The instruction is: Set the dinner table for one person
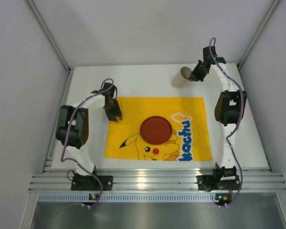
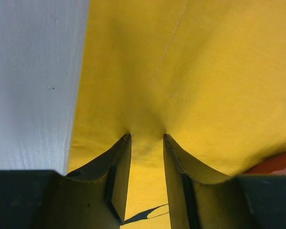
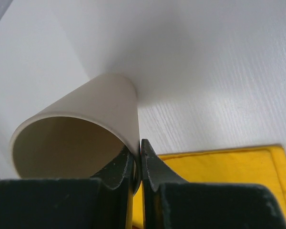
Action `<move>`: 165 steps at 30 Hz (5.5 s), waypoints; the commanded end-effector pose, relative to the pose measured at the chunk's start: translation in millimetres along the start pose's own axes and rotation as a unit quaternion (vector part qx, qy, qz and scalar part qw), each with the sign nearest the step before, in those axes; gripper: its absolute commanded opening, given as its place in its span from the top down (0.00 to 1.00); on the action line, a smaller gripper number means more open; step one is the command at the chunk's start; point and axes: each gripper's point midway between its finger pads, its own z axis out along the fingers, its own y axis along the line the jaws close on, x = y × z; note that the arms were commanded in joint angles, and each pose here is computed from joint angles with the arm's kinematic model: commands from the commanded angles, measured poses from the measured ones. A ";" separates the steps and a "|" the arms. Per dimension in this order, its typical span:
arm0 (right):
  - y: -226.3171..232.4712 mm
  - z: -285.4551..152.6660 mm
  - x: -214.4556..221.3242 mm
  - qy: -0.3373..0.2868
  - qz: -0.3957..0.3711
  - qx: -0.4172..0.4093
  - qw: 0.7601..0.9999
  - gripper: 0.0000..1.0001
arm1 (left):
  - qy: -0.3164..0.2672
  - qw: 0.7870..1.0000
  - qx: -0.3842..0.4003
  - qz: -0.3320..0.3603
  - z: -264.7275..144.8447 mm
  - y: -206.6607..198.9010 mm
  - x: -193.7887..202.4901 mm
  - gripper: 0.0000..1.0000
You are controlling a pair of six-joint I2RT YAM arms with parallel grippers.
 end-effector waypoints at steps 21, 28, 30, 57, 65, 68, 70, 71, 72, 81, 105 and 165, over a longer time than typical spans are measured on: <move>62.6 -159.9 206.8 0.085 -0.269 -0.023 0.959 1.00 | -0.158 0.948 0.173 0.215 -172.4 -242.5 -14.0 0.52; 49.5 -165.5 220.9 0.090 -0.279 -0.018 0.956 1.00 | -0.179 0.946 0.176 0.205 -198.3 -237.9 7.6 0.52; 51.0 -165.9 221.2 0.087 -0.281 -0.022 0.955 1.00 | -0.180 0.945 0.183 0.203 -206.4 -236.1 12.1 0.53; 73.9 -207.5 207.2 0.046 -0.261 -0.064 0.962 1.00 | -0.107 0.955 0.093 0.261 -138.5 -221.6 67.4 0.87; 86.7 -227.8 205.5 0.036 -0.263 -0.102 0.959 0.58 | -0.127 0.952 0.052 0.274 -135.4 -216.1 52.5 1.00; 80.0 -230.3 197.8 0.020 -0.263 -0.081 0.961 0.01 | -0.137 0.954 0.025 0.264 -138.2 -198.3 38.4 1.00; 74.0 -232.6 190.7 0.012 -0.263 -0.069 0.962 0.00 | -0.133 0.960 0.011 0.248 -140.0 -178.7 29.1 1.00; 71.0 -233.7 188.7 0.010 -0.264 -0.065 0.962 0.00 | -0.134 0.961 0.008 0.242 -140.0 -171.6 25.7 1.00; 66.5 -236.4 187.2 0.009 -0.263 -0.061 0.963 0.00 | -0.138 0.964 0.003 0.229 -141.7 -157.8 18.1 1.00; 19.5 -230.9 191.3 0.027 -0.251 -0.034 0.967 0.00 | -0.153 0.979 -0.017 0.136 -147.7 -78.8 -30.3 1.00; -16.9 -215.5 213.2 0.068 -0.232 -0.003 0.970 0.00 | -0.140 0.984 -0.053 0.095 -95.1 -44.7 -67.1 0.98; -332.3 -190.5 123.2 -0.045 0.169 0.344 0.923 0.70 | -0.073 0.990 0.051 0.113 -86.7 -52.0 -8.8 0.34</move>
